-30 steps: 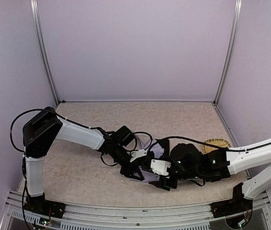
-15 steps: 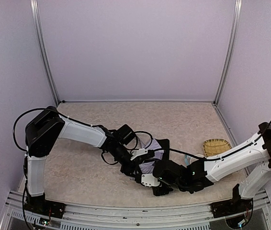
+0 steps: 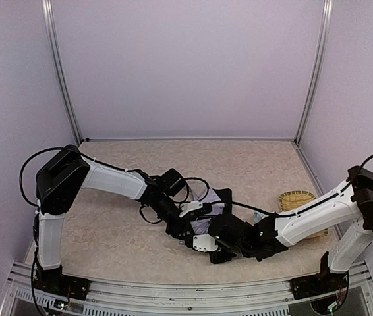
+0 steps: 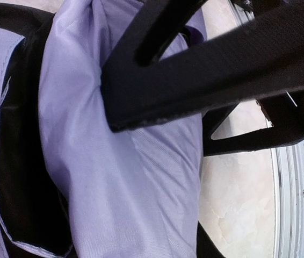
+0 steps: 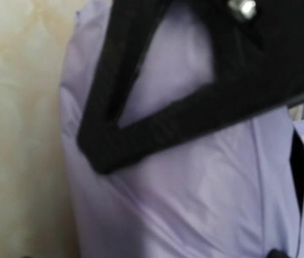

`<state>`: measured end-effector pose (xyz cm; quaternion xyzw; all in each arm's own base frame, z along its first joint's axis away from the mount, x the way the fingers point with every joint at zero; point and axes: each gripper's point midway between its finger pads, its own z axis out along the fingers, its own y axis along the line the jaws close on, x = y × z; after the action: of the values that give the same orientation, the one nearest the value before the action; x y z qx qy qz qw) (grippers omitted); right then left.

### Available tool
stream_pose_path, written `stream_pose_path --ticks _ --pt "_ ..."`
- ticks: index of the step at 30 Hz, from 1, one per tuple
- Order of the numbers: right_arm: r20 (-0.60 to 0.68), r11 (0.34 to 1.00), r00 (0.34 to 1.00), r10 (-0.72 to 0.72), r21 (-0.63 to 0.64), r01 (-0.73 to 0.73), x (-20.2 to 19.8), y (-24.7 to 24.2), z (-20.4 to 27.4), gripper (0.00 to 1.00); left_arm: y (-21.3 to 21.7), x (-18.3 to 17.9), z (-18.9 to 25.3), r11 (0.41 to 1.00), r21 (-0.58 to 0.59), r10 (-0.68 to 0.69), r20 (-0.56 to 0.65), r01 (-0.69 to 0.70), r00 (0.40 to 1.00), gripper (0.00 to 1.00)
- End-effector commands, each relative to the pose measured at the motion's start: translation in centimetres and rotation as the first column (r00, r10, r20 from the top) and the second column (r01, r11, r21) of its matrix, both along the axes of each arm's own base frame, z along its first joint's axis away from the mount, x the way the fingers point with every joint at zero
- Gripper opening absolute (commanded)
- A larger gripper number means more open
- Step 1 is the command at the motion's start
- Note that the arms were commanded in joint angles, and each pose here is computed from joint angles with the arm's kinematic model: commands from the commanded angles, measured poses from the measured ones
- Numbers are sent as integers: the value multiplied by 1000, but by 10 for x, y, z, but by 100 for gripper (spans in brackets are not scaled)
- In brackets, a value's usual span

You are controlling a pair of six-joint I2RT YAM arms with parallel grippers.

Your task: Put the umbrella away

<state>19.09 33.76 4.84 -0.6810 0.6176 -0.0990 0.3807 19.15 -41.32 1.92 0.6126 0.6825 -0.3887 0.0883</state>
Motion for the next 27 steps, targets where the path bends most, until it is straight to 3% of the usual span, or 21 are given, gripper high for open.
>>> stream_pose_path --ticks 1,4,6,10,16,23,27 --pt "115 992 986 -123 17 122 43 -10 16 94 67 -49 -73 940 333 -22 -151 71 988 27" --pt "109 995 989 -102 32 99 38 -1 30 94 69 -46 -73 940 336 -9 -152 60 988 27" --pt "88 997 996 -23 71 17 19 11 44 100 70 -42 -74 940 338 9 -157 45 988 26" --pt "50 979 995 91 176 -99 -7 21 65 100 71 -37 -74 941 336 32 -164 26 986 25" --pt "12 997 998 61 54 -61 -1 12 27 100 72 -36 -73 942 334 32 -162 24 986 25" --pt "-64 1000 998 -11 -1 11 23 -5 4 100 76 -38 -73 938 345 27 -159 30 987 25" --pt "-131 999 991 -16 -53 9 24 -7 -15 92 74 -37 -70 943 332 23 -158 31 987 25"
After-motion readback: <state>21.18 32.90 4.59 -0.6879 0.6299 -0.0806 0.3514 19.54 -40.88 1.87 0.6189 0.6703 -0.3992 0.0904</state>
